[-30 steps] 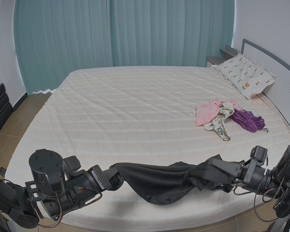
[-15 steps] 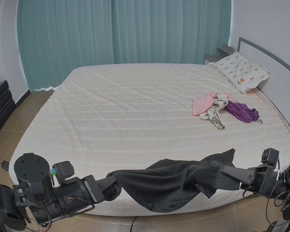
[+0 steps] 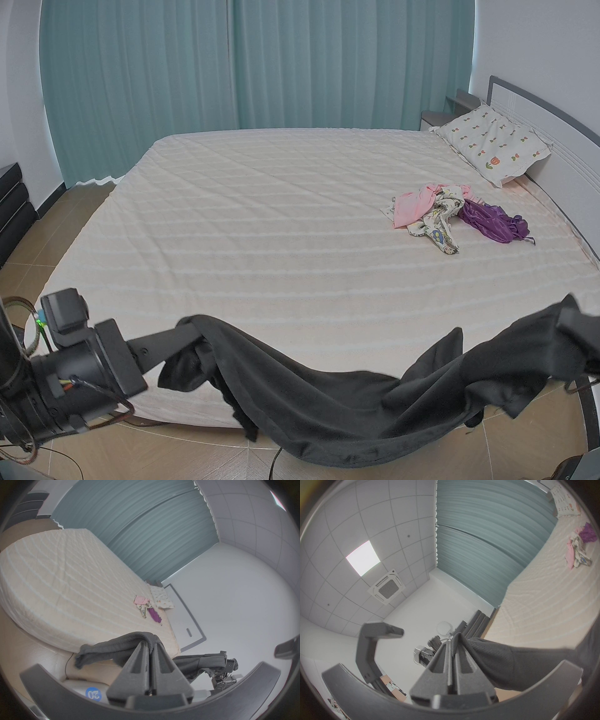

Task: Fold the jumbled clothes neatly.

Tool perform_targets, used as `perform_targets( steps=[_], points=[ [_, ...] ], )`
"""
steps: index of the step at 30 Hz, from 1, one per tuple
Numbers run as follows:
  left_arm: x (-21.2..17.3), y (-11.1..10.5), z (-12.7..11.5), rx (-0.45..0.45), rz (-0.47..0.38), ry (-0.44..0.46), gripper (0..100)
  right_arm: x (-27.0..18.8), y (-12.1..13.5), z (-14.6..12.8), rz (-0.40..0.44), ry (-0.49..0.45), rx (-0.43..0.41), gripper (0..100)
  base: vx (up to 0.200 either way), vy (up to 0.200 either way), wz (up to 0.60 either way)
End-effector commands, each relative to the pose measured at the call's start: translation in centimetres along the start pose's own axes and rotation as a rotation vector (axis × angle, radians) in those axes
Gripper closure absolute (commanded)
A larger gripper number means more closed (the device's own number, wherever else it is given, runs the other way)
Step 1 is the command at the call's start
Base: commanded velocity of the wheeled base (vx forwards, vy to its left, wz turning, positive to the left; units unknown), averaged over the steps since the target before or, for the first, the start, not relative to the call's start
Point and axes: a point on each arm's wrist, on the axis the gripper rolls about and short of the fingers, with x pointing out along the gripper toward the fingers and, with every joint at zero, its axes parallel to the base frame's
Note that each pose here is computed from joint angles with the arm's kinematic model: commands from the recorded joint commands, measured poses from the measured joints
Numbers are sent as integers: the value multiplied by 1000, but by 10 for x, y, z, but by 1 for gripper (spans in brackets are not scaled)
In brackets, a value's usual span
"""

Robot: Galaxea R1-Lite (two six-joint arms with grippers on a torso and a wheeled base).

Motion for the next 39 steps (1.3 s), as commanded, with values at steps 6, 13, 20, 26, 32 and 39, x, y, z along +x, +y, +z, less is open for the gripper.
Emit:
perform_targets(
  steps=[6, 13, 20, 26, 32, 39],
  points=[
    [-39, -39, 61, -47, -126, -254, 100, 22, 70, 120, 27, -305, -66, 100, 0, 0, 0],
    [2, -22, 61, -48, 23, -216, 100, 53, -10, 153, -148, -295, -51, 100, 0, 0, 0],
    [46, 5, 71, -65, 98, -134, 100, 76, -64, 166, -204, -279, -30, 100, 200, 0, 0],
    [80, 27, 92, -85, 167, -185, 100, 89, -85, 174, -220, -271, -43, 100, 200, 0, 0],
    [106, 49, 95, -99, 222, -180, 100, 97, -115, 177, -265, -261, -40, 100, 200, 0, 0],
    [150, 78, 97, -113, 276, -162, 100, 109, -170, 164, -397, -265, -48, 100, 200, 0, 0]
  ],
)
